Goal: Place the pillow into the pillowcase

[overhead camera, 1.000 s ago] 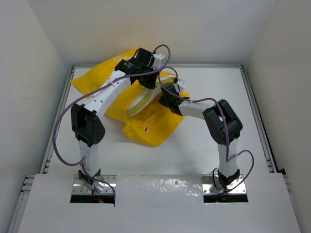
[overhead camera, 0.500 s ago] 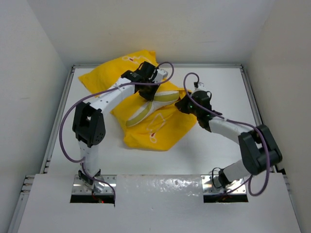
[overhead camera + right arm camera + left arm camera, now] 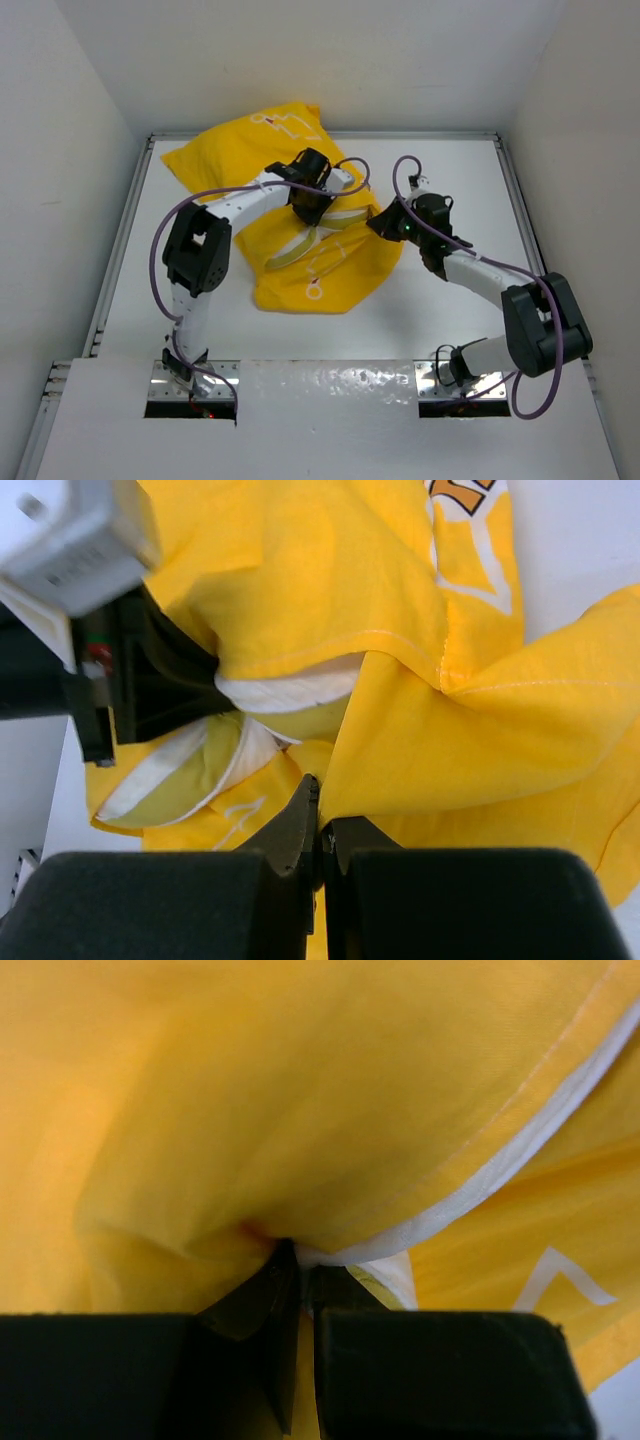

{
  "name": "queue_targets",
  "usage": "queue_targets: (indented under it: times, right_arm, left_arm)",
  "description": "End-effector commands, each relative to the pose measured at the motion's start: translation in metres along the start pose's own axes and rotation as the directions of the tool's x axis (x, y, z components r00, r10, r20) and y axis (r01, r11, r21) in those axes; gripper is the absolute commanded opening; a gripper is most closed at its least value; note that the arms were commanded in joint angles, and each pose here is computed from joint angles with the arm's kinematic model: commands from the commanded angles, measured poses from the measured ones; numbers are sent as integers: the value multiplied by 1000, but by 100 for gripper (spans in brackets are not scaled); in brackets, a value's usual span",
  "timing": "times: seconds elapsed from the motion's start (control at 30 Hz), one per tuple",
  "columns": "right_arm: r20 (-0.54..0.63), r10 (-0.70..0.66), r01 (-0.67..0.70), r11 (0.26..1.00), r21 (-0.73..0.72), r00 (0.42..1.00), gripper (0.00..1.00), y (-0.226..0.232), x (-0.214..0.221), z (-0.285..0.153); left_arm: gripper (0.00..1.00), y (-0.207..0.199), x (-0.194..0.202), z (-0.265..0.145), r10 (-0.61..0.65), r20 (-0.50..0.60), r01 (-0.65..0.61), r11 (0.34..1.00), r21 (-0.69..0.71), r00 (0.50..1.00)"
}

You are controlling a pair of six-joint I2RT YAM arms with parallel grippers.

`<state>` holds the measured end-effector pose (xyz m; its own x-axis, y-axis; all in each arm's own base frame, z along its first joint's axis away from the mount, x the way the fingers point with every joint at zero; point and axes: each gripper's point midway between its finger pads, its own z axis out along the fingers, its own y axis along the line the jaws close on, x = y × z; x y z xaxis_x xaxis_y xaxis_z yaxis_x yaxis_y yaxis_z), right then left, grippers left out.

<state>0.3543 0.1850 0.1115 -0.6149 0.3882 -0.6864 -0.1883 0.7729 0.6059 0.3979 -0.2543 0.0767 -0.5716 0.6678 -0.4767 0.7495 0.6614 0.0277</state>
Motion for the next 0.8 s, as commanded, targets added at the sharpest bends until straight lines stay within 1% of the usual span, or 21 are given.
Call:
queue_targets:
  times: [0.0, 0.03, 0.1, 0.13, 0.2, 0.23, 0.27, 0.3, 0.33, 0.37, 0.4, 0.43, 0.47, 0.53, 0.57, 0.6, 0.63, 0.67, 0.7, 0.73, 0.77]
  right_arm:
    - [155, -64, 73, 996, -53, 986, 0, 25, -52, -9]
    - [174, -72, 83, 995, -53, 982, 0, 28, -60, -9]
    - [201, -87, 103, 992, -71, 976, 0, 39, -75, -8]
    - [201, -92, 110, 990, -83, 975, 0, 42, -77, -6]
    - [209, -102, 129, 984, -121, 973, 0, 54, -84, -6]
    - [211, -107, 143, 976, -165, 972, 0, 67, -89, -8]
    - [210, -111, 150, 972, -178, 971, 0, 73, -90, -8]
    - [226, -157, 198, 965, -174, 962, 0, 80, -97, -10]
    - [178, -187, 206, 974, -94, 966, 0, 67, -89, -7]
    - [162, -229, 244, 967, -76, 960, 0, 72, -85, -8]
    - [157, -251, 263, 963, -60, 955, 0, 72, -87, -9]
    - [164, -249, 261, 964, -58, 955, 0, 72, -88, -12]
    - [173, -245, 258, 964, -58, 954, 0, 72, -88, -12]
    - [173, -247, 260, 964, -54, 953, 0, 69, -85, -12]
    - [168, -244, 254, 966, -39, 955, 0, 65, -85, -11]
    - [164, -237, 246, 969, -34, 958, 0, 63, -84, -11]
    - [168, -227, 234, 972, -27, 959, 0, 59, -86, -10]
    - [169, -212, 220, 975, -28, 963, 0, 56, -87, -9]
    - [152, -192, 198, 980, -26, 969, 0, 50, -84, -4]
    - [144, -182, 186, 982, -21, 973, 0, 44, -86, -2]
    - [134, -179, 184, 983, -25, 975, 0, 44, -86, 1]
  left_arm:
    - [0, 11, 29, 23, 131, -96, -132, 991, -3, 987]
    - [2, 4, 33, 26, 148, -108, -147, 989, 18, 983]
    - [12, -2, 39, 33, 155, -118, -151, 987, 47, 981]
    - [22, -1, 39, 35, 150, -113, -146, 988, 43, 982]
    - [30, 0, 36, 40, 131, -106, -128, 991, 39, 986]
    - [37, 0, 33, 43, 124, -99, -121, 992, 38, 987]
    - [40, 0, 25, 42, 108, -79, -105, 994, 35, 991]
    - [42, -1, 19, 41, 99, -62, -96, 994, 47, 993]
    - [46, -1, 13, 40, 94, -50, -92, 995, 50, 994]
    - [50, 3, -4, 34, 80, -15, -80, 996, 36, 997]
    - [52, 5, -11, 30, 74, 0, -74, 997, 35, 997]
    - [57, 6, -17, 25, 65, 12, -66, 997, 41, 998]
    - [61, 10, -34, 15, 53, 55, -55, 998, 34, 997]
    - [64, 7, -45, 0, 32, 82, -39, 995, 87, 996]
    - [70, 5, -67, -17, 26, 144, -42, 993, 109, 989]
    - [71, 5, -70, -25, 17, 145, -35, 992, 125, 989]
    - [72, 4, -82, -39, 21, 180, -45, 991, 129, 983]
    - [83, 7, -102, -60, 33, 241, -63, 991, 119, 970]
    - [98, 6, -108, -70, 41, 260, -73, 991, 116, 965]
    - [100, 6, -122, -91, 63, 312, -98, 990, 98, 948]
    - [100, 4, -127, -101, 71, 335, -112, 988, 103, 940]
